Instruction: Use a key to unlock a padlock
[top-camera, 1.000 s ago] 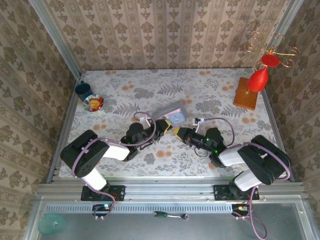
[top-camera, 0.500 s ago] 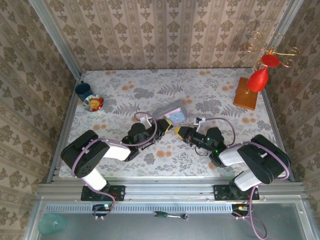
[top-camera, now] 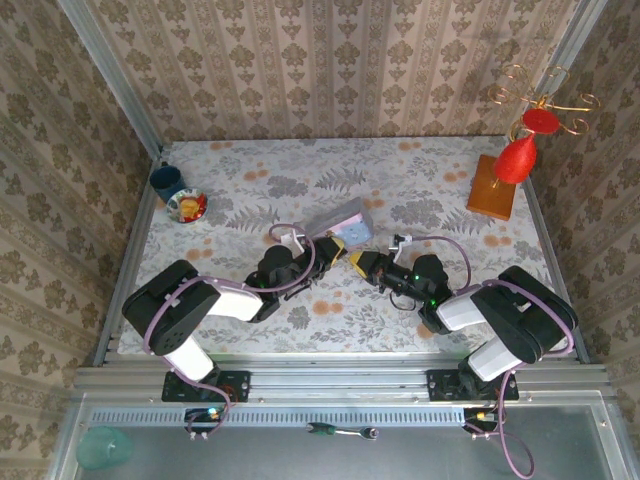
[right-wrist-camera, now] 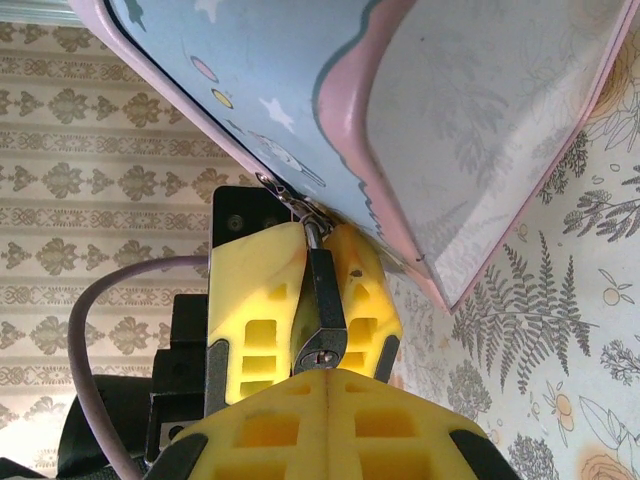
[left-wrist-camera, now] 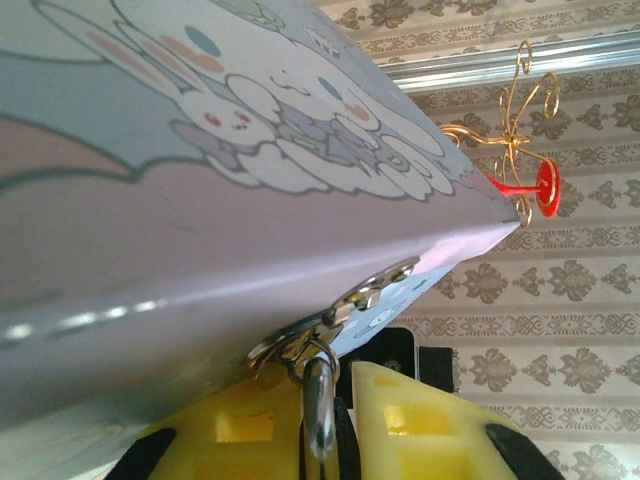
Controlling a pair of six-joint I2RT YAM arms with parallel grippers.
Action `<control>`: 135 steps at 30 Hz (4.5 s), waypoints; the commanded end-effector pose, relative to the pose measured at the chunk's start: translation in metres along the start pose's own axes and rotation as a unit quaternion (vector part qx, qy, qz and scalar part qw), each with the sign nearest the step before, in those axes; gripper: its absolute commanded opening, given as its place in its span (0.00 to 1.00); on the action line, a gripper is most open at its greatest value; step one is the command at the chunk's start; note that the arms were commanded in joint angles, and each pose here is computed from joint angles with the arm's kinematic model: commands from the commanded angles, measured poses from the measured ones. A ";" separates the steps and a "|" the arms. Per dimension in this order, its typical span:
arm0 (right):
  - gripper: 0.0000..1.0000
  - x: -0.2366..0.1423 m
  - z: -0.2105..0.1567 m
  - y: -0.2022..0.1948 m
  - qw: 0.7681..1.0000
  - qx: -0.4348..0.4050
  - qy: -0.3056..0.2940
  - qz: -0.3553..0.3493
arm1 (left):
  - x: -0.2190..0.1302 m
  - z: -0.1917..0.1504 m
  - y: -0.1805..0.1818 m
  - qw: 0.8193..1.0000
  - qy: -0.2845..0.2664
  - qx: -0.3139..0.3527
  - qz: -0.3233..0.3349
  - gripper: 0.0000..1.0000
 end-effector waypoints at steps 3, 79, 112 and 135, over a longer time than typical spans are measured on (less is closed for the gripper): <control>0.00 0.006 0.010 -0.006 0.999 0.005 -0.051 -0.016 | 0.007 -0.025 -0.059 0.991 0.047 0.021 -0.122 0.00; 0.54 -0.043 -0.017 -0.006 0.907 -0.323 -0.038 -0.267 | -0.013 -0.005 0.001 0.971 -0.011 0.177 0.163 0.00; 0.48 0.002 -0.039 -0.025 0.916 -0.307 0.056 -0.253 | 0.002 -0.032 -0.003 0.979 0.042 0.157 0.123 0.00; 0.44 -0.023 -0.046 -0.021 0.896 -0.352 0.084 -0.256 | 0.004 -0.034 0.002 0.980 0.042 0.149 0.125 0.00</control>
Point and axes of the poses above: each hand's point on the last joint's axis, 136 mm out from that joint toward the fingers, its own x axis out along the fingers, its own y axis along the line the jaws close on, z = x × y, the point moved 7 cm from there along -x, back along the fingers, and after that the axes turned 2 degrees about x, right-handed, at the moved point
